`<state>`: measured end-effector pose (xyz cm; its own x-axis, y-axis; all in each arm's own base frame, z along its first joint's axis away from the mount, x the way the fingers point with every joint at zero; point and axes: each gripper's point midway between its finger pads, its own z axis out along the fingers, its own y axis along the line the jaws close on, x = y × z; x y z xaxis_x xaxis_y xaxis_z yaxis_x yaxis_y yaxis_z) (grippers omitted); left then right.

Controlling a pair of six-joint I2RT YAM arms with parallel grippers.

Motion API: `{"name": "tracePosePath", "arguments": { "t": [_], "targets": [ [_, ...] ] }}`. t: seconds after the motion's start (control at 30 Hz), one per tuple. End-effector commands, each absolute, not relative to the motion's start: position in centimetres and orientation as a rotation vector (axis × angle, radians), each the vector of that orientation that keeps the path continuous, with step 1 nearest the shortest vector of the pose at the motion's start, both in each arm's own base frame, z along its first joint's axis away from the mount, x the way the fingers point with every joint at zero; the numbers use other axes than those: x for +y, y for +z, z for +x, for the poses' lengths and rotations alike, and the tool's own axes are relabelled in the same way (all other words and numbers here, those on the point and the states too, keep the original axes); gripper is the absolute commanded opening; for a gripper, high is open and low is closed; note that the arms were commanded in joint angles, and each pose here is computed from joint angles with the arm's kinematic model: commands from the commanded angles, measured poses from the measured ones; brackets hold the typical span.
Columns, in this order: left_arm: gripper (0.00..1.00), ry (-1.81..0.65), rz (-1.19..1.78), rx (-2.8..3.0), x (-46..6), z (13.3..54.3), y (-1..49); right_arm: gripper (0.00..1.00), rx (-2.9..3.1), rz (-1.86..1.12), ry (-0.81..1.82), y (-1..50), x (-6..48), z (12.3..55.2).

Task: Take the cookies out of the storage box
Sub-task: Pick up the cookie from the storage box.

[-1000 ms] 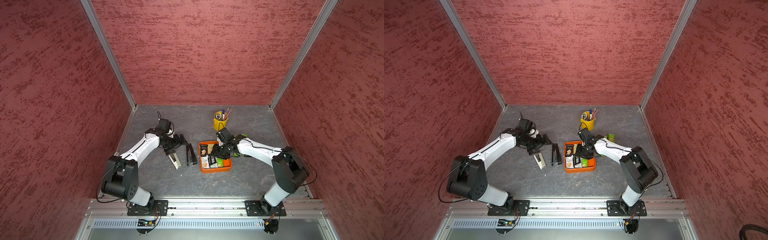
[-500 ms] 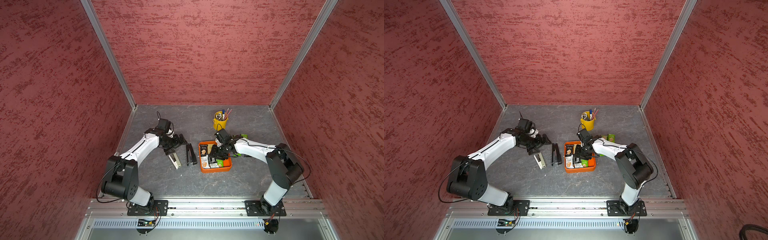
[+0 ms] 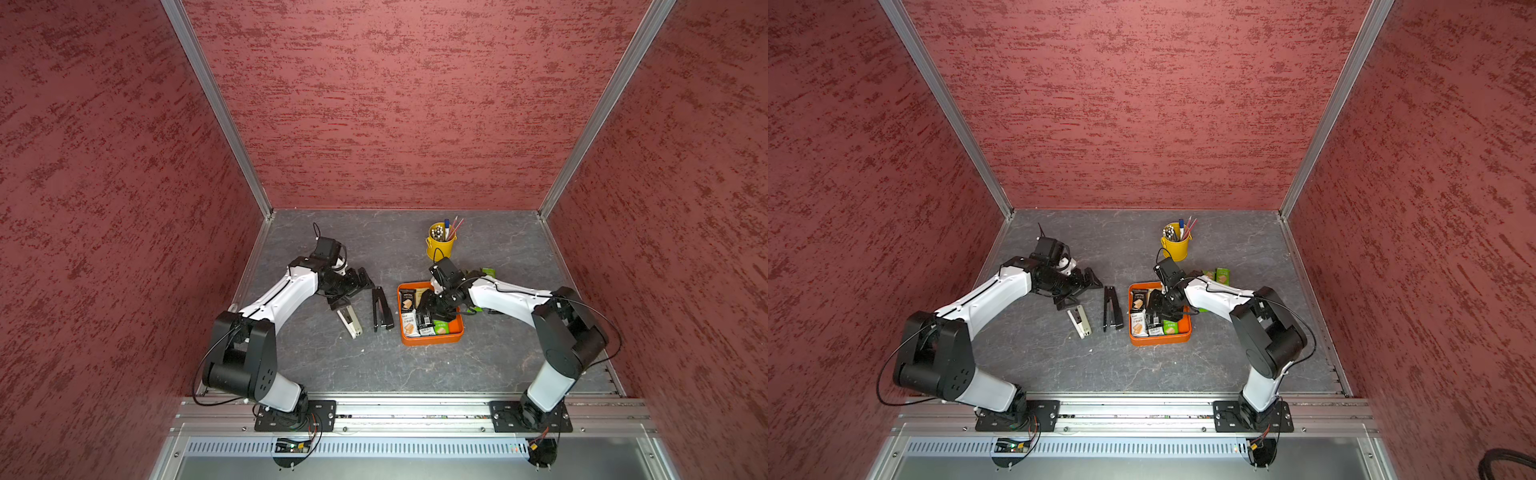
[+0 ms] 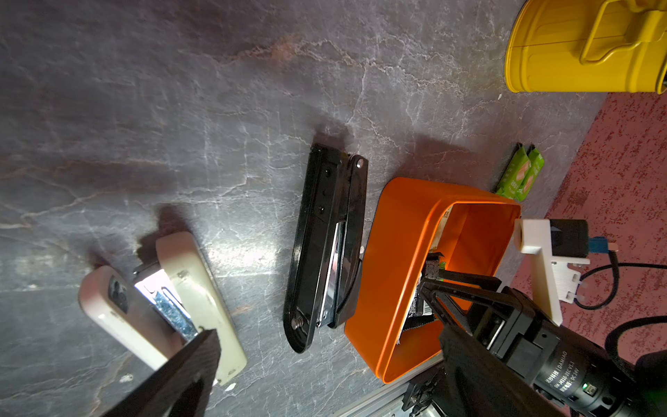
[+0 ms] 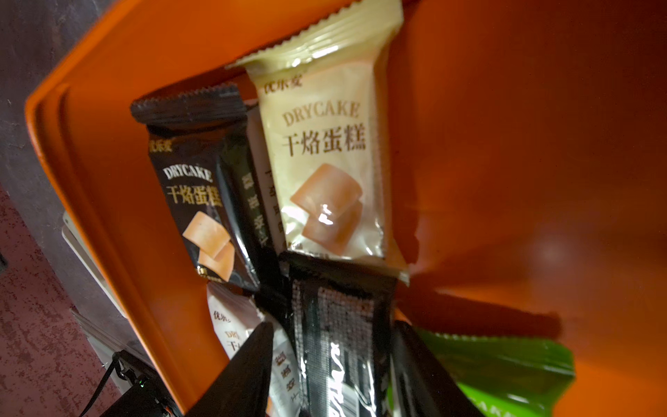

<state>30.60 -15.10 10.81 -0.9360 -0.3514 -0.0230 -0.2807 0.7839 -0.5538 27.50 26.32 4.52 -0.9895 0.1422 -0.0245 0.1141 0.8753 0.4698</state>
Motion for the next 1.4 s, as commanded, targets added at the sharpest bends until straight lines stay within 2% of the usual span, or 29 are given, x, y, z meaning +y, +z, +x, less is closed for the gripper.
{"name": "tracePosePath", "arguments": {
  "t": [0.0,0.27,0.4,0.9,1.13,1.37],
  "targets": [
    [1.0,-0.869,-0.482,2.825,-15.1,30.8,11.2,0.56,3.017,0.223,0.704,4.4,25.8,26.6],
    [1.0,-0.866,-0.484,2.823,-15.0,30.6,11.3,0.41,2.984,0.248,0.811,5.3,26.6,26.4],
    [1.0,-0.861,-0.485,2.82,-14.9,30.6,11.4,0.4,2.944,0.277,0.906,6.0,27.3,26.5],
    [1.0,-0.863,-0.486,2.819,-14.9,30.5,11.4,0.39,2.919,0.319,0.942,5.9,27.1,26.1],
    [1.0,-0.862,-0.494,2.816,-14.9,30.5,11.5,0.24,2.918,0.337,0.886,5.8,26.4,26.2],
    [1.0,-0.86,-0.493,2.814,-14.9,30.6,11.5,0.21,2.921,0.32,0.827,6.4,26.0,26.5]
  ]
}}
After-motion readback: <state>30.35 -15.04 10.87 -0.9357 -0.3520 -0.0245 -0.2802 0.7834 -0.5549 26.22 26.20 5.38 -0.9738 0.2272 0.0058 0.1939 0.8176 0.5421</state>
